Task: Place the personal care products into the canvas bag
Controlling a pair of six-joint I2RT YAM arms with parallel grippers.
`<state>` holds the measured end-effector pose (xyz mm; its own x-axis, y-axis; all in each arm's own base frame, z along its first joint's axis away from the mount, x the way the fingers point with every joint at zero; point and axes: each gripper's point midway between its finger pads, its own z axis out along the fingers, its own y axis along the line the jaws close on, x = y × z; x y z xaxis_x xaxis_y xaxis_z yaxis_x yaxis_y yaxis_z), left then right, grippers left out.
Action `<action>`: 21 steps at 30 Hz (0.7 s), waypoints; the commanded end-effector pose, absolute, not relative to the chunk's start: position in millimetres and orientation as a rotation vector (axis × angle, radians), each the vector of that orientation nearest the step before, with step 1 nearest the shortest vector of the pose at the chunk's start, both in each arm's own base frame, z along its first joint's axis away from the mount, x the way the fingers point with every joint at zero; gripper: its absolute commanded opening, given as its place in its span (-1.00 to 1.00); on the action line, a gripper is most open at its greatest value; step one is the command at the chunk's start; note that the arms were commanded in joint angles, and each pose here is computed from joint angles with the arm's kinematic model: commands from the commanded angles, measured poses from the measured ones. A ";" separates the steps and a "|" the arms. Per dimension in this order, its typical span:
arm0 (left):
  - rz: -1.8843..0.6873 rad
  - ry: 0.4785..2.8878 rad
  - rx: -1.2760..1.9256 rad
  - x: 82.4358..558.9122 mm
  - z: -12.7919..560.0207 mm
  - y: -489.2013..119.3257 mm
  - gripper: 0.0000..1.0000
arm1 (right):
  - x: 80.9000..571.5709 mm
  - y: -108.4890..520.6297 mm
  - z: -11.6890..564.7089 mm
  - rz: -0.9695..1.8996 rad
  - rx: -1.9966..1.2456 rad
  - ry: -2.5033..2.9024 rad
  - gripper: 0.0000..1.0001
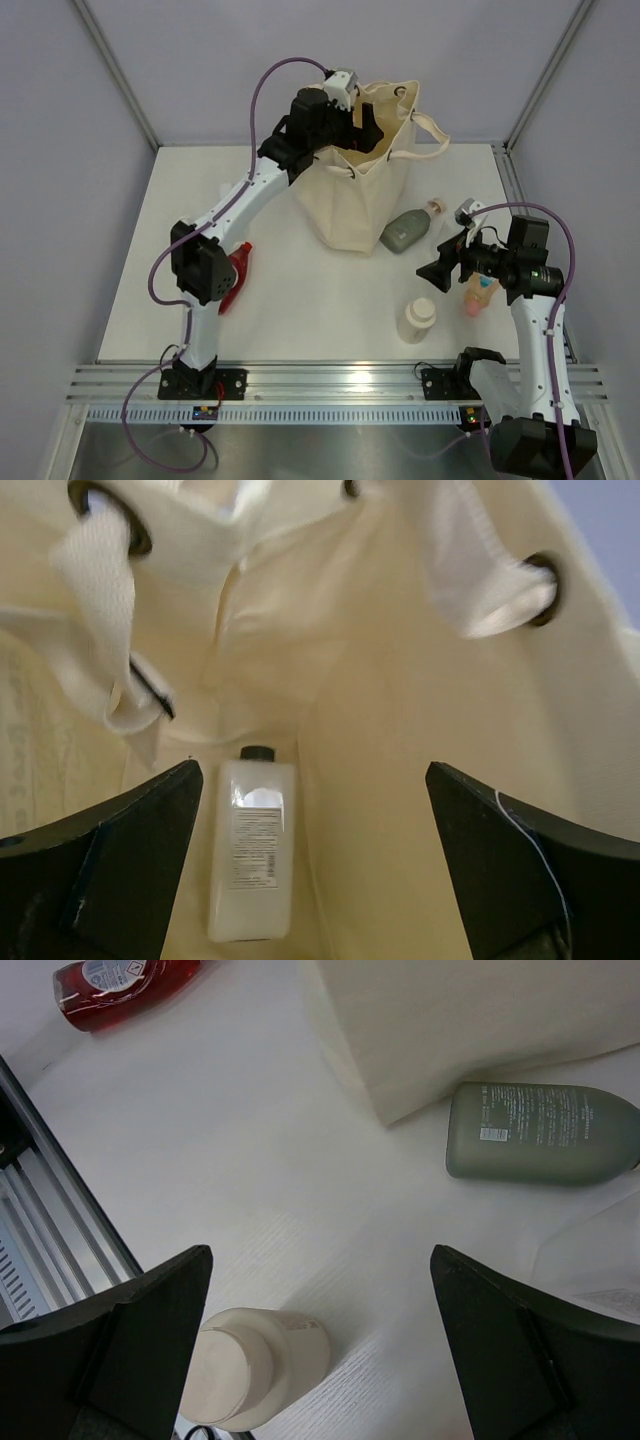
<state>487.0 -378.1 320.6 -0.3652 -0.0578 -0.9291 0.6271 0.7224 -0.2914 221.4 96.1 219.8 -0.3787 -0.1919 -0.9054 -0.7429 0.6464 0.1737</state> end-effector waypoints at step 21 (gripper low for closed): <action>-0.615 1.446 0.280 285.1 495.0 -187.7 0.98 | 291.5 -0.6 263.1 0.116 -0.255 2.023 0.99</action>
<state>303.5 -220.5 529.8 0.0102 -0.2580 -0.9661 0.6333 0.7494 -0.1934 283.0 17.4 255.3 -0.4794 -0.0979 -0.8721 -0.2970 0.9532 0.0562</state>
